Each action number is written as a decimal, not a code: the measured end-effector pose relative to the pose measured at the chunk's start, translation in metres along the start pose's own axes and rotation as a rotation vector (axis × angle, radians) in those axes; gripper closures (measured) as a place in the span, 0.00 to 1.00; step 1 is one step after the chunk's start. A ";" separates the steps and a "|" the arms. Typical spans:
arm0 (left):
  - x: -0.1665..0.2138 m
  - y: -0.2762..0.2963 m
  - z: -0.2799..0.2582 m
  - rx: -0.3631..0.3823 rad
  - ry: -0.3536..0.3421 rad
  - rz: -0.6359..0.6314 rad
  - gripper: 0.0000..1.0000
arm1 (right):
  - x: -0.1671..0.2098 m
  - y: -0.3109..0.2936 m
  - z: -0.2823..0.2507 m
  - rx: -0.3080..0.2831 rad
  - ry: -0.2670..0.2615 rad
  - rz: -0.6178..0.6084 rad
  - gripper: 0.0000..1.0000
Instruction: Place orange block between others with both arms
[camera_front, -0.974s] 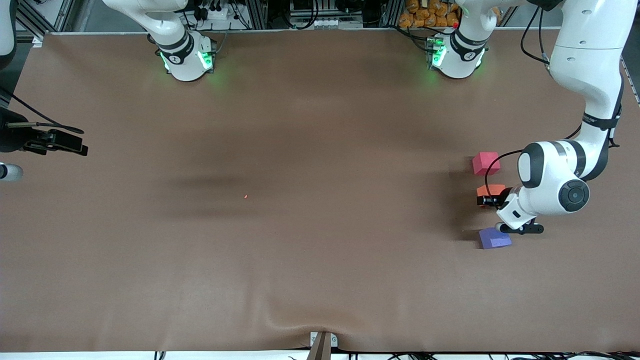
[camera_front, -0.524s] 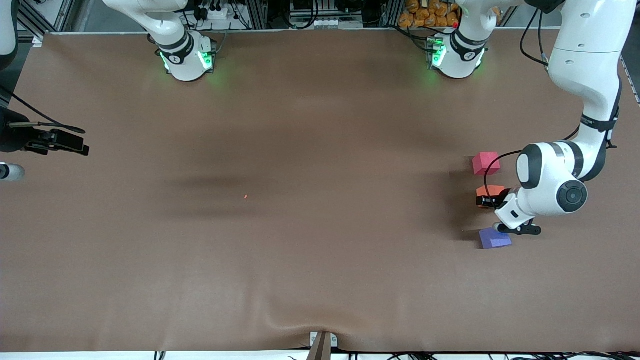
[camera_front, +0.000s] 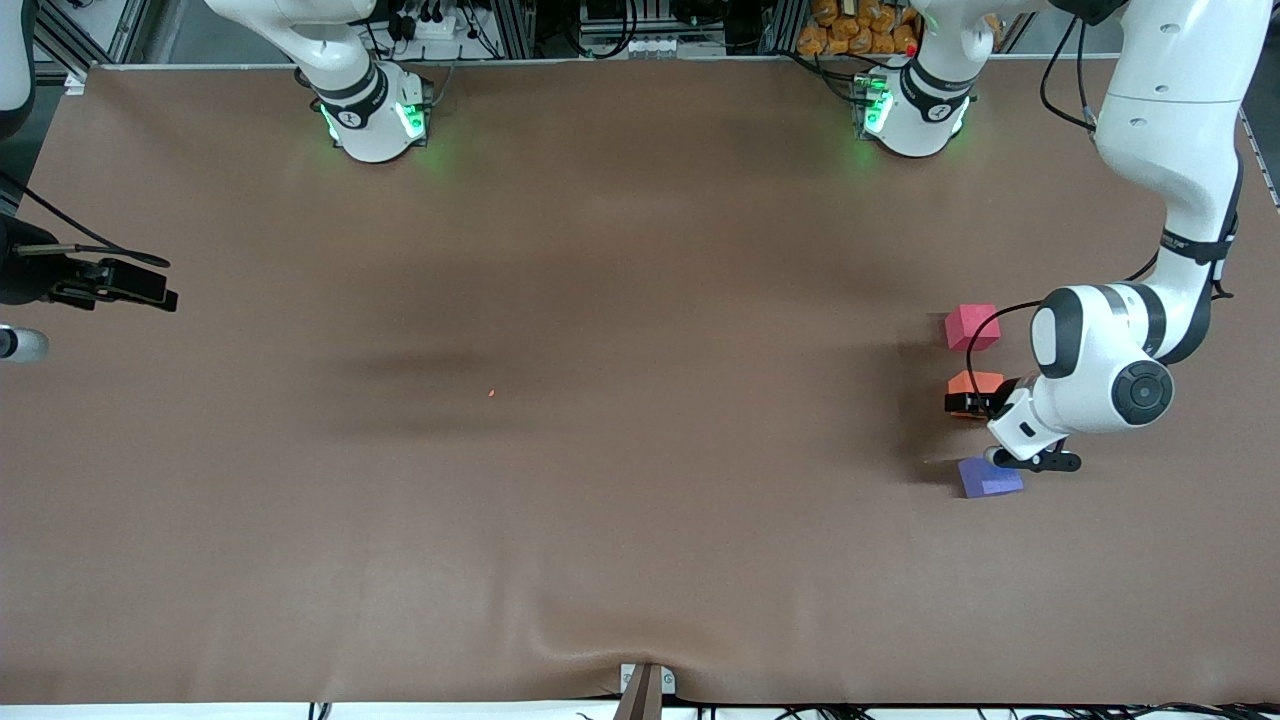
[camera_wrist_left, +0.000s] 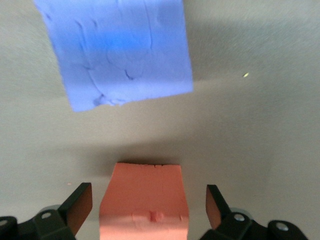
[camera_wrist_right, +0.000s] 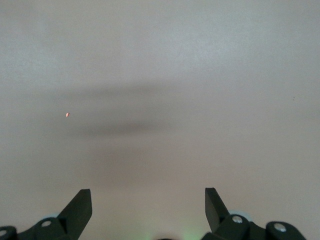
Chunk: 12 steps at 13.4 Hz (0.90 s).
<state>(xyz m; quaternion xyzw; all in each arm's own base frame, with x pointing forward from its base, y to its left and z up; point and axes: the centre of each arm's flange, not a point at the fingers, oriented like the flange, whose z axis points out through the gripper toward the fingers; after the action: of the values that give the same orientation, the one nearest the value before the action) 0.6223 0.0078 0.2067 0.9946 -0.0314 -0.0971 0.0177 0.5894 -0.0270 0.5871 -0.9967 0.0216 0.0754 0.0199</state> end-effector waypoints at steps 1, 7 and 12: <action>0.001 0.001 -0.015 0.001 0.012 -0.004 0.00 | 0.000 0.000 0.000 0.000 0.000 0.000 0.00; -0.016 0.030 -0.134 -0.001 0.068 -0.058 0.00 | 0.000 0.001 0.000 0.000 0.000 0.001 0.00; -0.056 0.046 -0.230 0.011 0.130 -0.038 0.00 | 0.000 0.001 0.001 0.000 -0.002 0.002 0.00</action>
<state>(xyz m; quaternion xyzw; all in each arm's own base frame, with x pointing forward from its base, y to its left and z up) 0.6093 -0.0279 0.4448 0.9993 -0.0119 -0.0323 0.0124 0.5895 -0.0279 0.5863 -0.9966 0.0224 0.0762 0.0199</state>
